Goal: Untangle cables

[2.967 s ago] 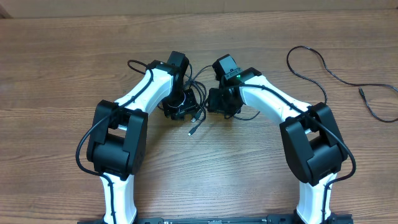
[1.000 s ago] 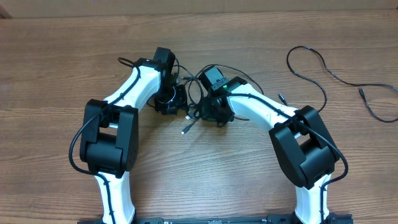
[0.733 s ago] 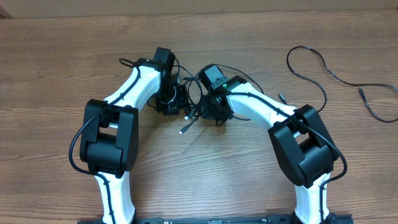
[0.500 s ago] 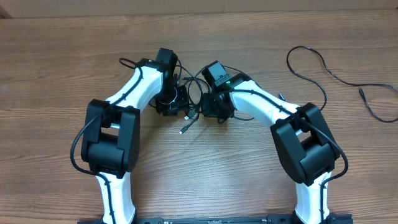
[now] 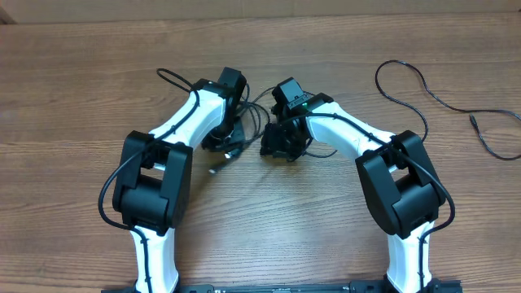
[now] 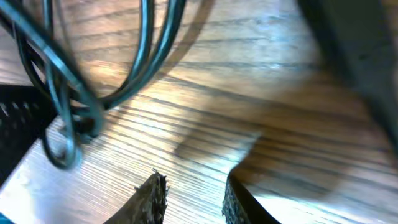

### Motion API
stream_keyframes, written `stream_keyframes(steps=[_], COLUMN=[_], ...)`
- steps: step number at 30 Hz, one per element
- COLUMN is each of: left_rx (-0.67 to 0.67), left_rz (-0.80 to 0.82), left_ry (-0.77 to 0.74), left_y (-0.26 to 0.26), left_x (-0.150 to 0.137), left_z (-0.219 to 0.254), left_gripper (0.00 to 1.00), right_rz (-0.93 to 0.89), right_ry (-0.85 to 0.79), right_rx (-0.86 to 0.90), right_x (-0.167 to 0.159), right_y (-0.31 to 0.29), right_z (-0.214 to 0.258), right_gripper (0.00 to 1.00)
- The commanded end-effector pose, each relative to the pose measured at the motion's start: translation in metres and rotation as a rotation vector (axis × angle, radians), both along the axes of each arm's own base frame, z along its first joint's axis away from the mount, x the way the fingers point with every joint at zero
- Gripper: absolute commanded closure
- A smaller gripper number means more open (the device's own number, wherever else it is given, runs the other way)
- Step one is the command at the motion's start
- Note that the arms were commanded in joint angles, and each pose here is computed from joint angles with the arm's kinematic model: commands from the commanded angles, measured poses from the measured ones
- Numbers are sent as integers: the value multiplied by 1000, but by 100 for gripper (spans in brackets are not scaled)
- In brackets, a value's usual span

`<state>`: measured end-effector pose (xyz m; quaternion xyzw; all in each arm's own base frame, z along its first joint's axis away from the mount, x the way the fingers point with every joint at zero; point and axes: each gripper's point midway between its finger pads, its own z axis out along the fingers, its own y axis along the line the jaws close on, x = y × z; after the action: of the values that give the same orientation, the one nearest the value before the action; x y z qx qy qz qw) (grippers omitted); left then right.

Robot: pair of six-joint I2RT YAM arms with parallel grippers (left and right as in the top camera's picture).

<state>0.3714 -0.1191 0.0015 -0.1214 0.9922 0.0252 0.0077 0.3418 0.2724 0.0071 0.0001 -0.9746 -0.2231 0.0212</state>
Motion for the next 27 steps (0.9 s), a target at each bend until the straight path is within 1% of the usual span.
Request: stream_keyframes(steps=[1,5,8,10,12,14,16,18,19,23,27], left_rx=[154,151,146,73,-69,-177,-196,-215,-216,-203,-155], left_rz=[59,62,103,92,39,12,17,19,20,29,41], left_ry=[-37,-32,-11,15,41,66,86,115,122,120,118], left_y=[52,70,87,85,68,52,49,45,45,48,56], left_x=[12,16,14,12,9,5,0,-7,-8,-8,-8], left_z=[-1,-1,-1,-3,-5,-3,-2,-1,-1,-2,-3], left_gripper=[74,74,74,74,75,75,75,74,74,73,73], right_rz=[-6,-2,-5,5,14,15,22,45,50,22,-5], right_ry=[7,-80,-138,-191,-261,-335,-369,-367,-358,-337,-318], right_rx=[40,54,51,90,145,203,229,232,224,159,92], right_x=[-2,10,21,33,46,58,62,55,51,47,49], right_y=[19,37,48,63,79,93,102,112,115,117,106], right_z=[-2,3,16,33,49,63,67,61,56,28,2], right_gripper=[70,72,74,73,73,75,75,84,86,89,91])
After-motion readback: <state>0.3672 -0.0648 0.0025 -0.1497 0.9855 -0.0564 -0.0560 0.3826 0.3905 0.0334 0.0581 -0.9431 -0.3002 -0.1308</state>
